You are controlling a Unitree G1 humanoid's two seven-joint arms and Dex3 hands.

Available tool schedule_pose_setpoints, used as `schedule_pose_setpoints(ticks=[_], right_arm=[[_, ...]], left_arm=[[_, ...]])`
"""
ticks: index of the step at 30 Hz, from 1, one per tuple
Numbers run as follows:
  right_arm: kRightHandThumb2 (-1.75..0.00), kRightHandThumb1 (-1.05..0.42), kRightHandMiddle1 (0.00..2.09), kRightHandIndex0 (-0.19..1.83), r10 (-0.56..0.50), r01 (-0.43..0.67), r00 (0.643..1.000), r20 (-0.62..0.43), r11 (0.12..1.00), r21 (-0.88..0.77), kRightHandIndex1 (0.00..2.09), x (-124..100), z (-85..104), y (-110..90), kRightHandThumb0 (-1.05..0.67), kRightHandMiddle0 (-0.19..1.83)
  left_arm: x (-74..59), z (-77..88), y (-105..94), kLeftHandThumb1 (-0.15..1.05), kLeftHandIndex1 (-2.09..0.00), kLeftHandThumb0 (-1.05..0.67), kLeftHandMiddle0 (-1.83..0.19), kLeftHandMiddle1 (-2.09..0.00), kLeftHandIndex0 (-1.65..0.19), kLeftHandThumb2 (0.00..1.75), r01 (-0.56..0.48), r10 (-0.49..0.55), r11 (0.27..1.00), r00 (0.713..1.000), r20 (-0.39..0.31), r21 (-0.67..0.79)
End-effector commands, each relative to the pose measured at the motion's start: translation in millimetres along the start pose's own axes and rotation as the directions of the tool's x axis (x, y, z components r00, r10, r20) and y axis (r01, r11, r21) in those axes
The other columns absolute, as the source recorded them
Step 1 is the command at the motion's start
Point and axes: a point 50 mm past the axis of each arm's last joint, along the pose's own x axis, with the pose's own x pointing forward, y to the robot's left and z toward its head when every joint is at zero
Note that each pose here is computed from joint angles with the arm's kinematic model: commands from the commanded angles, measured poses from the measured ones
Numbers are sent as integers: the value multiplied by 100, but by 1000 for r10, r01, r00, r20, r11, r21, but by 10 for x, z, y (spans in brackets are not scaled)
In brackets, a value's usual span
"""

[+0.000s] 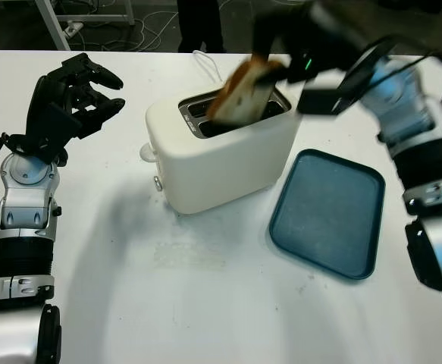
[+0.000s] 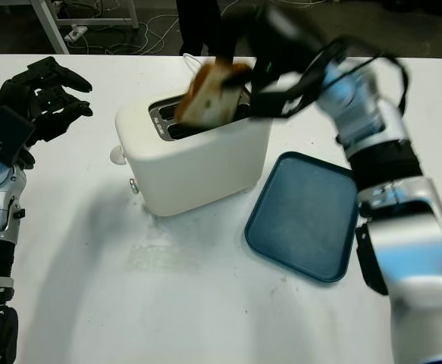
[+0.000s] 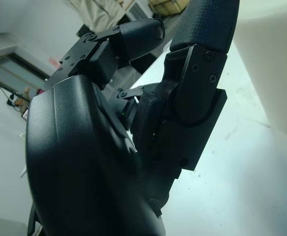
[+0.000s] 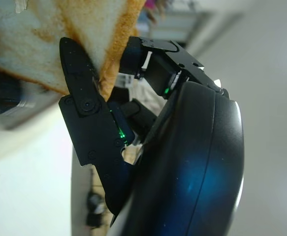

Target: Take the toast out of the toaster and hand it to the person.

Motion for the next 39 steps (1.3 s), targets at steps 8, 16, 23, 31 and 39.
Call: schedule_pose_setpoints(ticks=[8, 16, 23, 31, 39], right_arm=[[-28, -92, 172, 111, -264, 284, 946, -188, 955, 88, 175, -155, -317, -571, -56, 86], [-30, -92, 175, 101, -275, 365, 840, -468, 924, 113, 175, -403, -805, -248, -43, 76], [-38, -92, 175, 81, -163, 462, 714, -681, 840, 283, 175, -582, -1047, 339, -24, 48], [-52, -92, 175, 51, 1, 530, 647, -762, 718, 451, 175, -753, -1127, 804, -9, 24], [-52, -92, 175, 66, 42, 598, 623, -781, 619, 509, 175, -857, -1161, 945, -15, 32]], left_arm=[[-38, -38, 11, 92, -125, -105, -68, -125, -55, 18, -9, 9, 1000, 1000, -13, -5], [-39, -42, -1, 92, -126, -105, -69, -125, -55, 17, -10, 10, 1000, 1000, -16, -14], [-45, -45, 0, 92, -126, -105, -67, -126, -55, 17, -6, 6, 1000, 1000, -28, -5], [-43, -53, -4, 92, -126, -105, -67, -126, -54, 17, 2, -2, 1000, 1000, -29, -7], [-41, -63, -1, 92, -126, -105, -67, -126, -55, 16, 3, -3, 1000, 999, -32, -5]])
